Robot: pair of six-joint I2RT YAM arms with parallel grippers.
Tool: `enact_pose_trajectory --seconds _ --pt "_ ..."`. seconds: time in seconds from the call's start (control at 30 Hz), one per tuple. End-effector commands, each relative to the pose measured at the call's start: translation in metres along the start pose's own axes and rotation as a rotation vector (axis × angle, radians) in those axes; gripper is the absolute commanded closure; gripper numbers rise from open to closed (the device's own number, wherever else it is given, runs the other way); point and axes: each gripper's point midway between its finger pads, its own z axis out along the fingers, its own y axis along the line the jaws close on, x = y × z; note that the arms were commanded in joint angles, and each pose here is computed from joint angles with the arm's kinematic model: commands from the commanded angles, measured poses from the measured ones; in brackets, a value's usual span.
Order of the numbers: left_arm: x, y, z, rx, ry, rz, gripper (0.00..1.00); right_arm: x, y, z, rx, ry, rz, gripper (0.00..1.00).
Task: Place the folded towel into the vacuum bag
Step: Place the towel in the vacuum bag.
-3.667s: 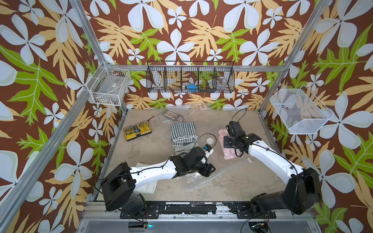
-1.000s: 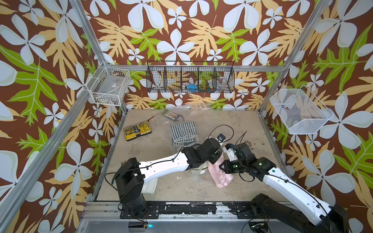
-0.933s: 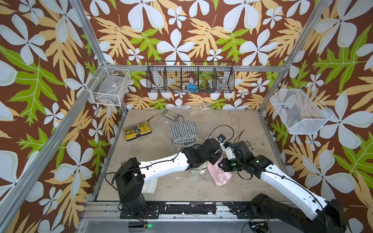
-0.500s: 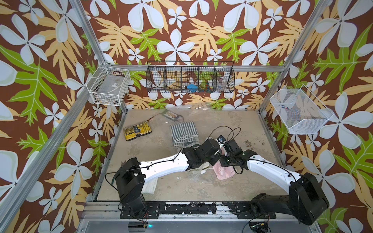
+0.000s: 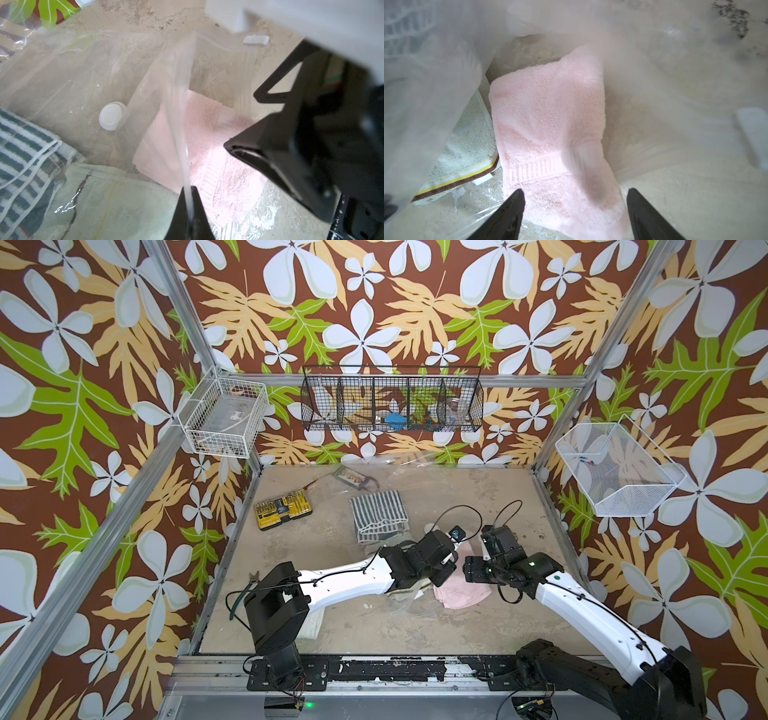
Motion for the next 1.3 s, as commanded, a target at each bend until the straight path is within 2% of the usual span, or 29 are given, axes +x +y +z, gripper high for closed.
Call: enact_pose_trajectory --seconds 0.0,0.13,0.23,0.4,0.5,0.57,0.63,0.73,0.83,1.1,1.17,1.27 --pt "0.001 -0.003 0.003 0.014 0.003 -0.004 1.0 0.028 -0.012 -0.006 -0.011 0.063 0.141 0.24" --pt "-0.004 -0.007 0.003 0.032 -0.009 -0.012 1.0 0.063 -0.019 0.009 -0.044 0.105 0.277 0.26" --pt "-0.007 -0.009 0.003 0.041 -0.012 -0.012 1.0 0.075 -0.021 0.023 -0.075 0.12 0.34 0.26" --pt "-0.005 -0.01 0.005 0.049 -0.001 -0.006 1.0 0.071 -0.011 0.048 -0.189 0.096 0.443 0.28" --pt "-0.003 -0.011 0.007 0.052 0.004 -0.006 1.0 0.062 0.002 0.055 -0.27 0.069 0.473 0.33" --pt "-0.003 -0.012 0.007 0.058 0.007 -0.009 1.0 0.058 0.009 0.057 -0.329 0.042 0.498 0.43" --pt "-0.003 -0.016 0.007 0.079 0.005 -0.012 1.0 0.047 0.015 0.055 -0.386 -0.013 0.517 0.64" --pt "-0.003 -0.025 0.004 0.122 0.001 -0.005 1.0 0.023 0.016 0.045 -0.407 -0.112 0.529 0.82" --pt "-0.001 -0.036 0.001 0.15 0.003 0.025 1.0 -0.002 0.015 0.041 -0.399 -0.184 0.554 0.88" --pt "0.007 -0.048 0.001 0.155 0.028 0.049 1.0 -0.027 -0.007 0.073 -0.238 -0.226 0.562 0.9" --pt "0.005 -0.046 0.001 0.143 0.025 0.044 1.0 -0.028 -0.014 0.076 -0.187 -0.236 0.537 0.84" --pt "0.003 -0.046 0.001 0.142 0.022 0.031 1.0 -0.023 -0.016 0.075 -0.167 -0.216 0.518 0.62"
